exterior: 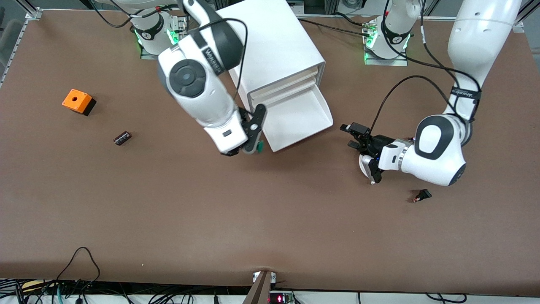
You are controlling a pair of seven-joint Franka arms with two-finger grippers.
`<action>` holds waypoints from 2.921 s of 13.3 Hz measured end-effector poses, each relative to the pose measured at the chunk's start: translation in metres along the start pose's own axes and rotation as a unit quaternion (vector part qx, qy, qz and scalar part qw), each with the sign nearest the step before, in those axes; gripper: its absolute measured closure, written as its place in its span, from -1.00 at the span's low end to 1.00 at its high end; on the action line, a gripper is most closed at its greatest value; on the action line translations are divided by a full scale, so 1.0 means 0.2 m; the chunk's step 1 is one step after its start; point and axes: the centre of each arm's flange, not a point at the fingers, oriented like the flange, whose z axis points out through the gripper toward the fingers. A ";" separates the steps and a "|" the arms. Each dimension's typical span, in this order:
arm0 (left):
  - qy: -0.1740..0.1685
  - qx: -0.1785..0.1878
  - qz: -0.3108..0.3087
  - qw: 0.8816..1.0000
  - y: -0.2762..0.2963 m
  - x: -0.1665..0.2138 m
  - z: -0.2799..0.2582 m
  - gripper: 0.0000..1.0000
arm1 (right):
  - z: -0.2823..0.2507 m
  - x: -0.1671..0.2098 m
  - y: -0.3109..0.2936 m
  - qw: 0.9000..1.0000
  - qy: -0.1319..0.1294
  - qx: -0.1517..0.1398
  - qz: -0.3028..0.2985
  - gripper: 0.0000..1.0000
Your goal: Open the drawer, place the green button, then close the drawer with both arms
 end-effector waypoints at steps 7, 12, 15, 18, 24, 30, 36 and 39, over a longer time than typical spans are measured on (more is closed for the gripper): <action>-0.031 0.086 -0.058 0.994 0.32 -0.14 -0.48 -1.00 | 0.26 0.29 -0.29 0.997 -0.003 -0.004 -0.075 0.34; -0.031 0.218 -0.162 0.962 0.63 -0.14 -0.59 -1.00 | 0.53 0.35 -0.36 0.995 -0.029 -0.010 -0.091 0.34; 0.005 0.287 -0.247 0.926 0.79 -0.13 -0.63 -1.00 | 0.62 0.35 -0.37 0.995 -0.040 -0.005 -0.097 0.34; 0.031 0.365 -0.259 0.893 1.02 -0.12 -0.60 -1.00 | 0.73 0.40 -0.46 0.992 -0.048 -0.013 -0.116 0.34; 0.077 0.387 -0.300 0.869 1.21 -0.10 -0.54 -1.00 | 0.88 0.42 -0.50 0.990 -0.063 -0.017 -0.125 0.34; 0.076 0.387 -0.296 0.870 1.21 -0.09 -0.51 -1.00 | 1.00 0.45 -0.60 0.988 -0.070 -0.015 -0.139 0.34; 0.078 0.387 -0.293 0.871 1.22 -0.08 -0.50 -1.00 | 1.00 0.47 -0.63 0.987 -0.070 -0.015 -0.146 0.34; 0.078 0.387 -0.293 0.871 1.22 -0.08 -0.50 -1.00 | 1.01 0.48 -0.65 0.986 -0.070 -0.015 -0.148 0.25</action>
